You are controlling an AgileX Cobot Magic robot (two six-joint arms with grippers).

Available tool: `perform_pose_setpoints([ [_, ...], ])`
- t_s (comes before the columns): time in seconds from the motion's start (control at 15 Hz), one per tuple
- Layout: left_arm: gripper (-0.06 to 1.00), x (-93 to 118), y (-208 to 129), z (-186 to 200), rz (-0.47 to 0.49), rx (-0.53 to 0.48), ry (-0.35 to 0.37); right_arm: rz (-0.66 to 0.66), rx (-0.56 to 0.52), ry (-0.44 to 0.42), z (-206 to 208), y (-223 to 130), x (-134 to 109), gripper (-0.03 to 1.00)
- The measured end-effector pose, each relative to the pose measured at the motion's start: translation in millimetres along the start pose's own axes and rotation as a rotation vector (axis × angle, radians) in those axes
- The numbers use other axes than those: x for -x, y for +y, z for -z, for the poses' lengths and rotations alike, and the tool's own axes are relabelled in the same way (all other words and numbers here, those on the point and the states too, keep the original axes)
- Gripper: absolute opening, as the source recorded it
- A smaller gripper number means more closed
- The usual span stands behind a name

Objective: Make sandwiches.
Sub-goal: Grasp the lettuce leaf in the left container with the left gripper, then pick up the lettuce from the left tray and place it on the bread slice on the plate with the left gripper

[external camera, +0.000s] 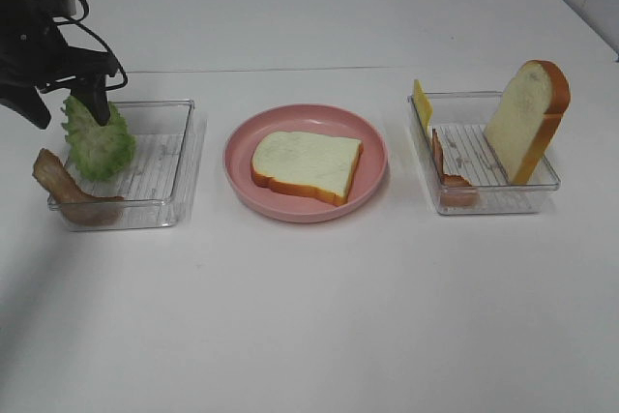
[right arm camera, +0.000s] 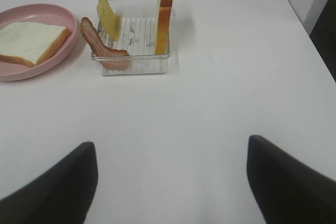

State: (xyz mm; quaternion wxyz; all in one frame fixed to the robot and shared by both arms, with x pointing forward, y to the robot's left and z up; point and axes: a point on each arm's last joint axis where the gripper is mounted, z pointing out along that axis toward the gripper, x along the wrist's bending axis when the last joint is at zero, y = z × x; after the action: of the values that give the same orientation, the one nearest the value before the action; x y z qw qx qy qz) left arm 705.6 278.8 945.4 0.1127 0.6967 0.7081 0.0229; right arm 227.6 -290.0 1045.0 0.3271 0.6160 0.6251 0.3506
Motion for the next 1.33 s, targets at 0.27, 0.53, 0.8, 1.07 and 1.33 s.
perform_pose_setpoints([
  [0.27, 0.51, 0, 0, 0, 0.000, 0.003, -0.002, 0.000, 0.000, 0.000, 0, 0, 0, 0.74],
  [0.53, 0.35, 0, 0, 0, 0.000, 0.003, -0.002, 0.000, 0.000, 0.000, 0, 0, 0, 0.74],
  [0.8, 0.01, 3, -1, 0, 0.016, -0.009, -0.031, 0.000, 0.000, 0.000, 0, 0, 0, 0.74],
  [1.07, 0.01, 9, -2, 9, 0.018, -0.008, -0.084, 0.000, 0.000, 0.000, 0, 0, 0, 0.74],
  [1.33, 0.01, 39, 6, 54, 0.010, 0.099, -0.379, 0.000, 0.000, 0.000, 0, 0, 0, 0.74],
])
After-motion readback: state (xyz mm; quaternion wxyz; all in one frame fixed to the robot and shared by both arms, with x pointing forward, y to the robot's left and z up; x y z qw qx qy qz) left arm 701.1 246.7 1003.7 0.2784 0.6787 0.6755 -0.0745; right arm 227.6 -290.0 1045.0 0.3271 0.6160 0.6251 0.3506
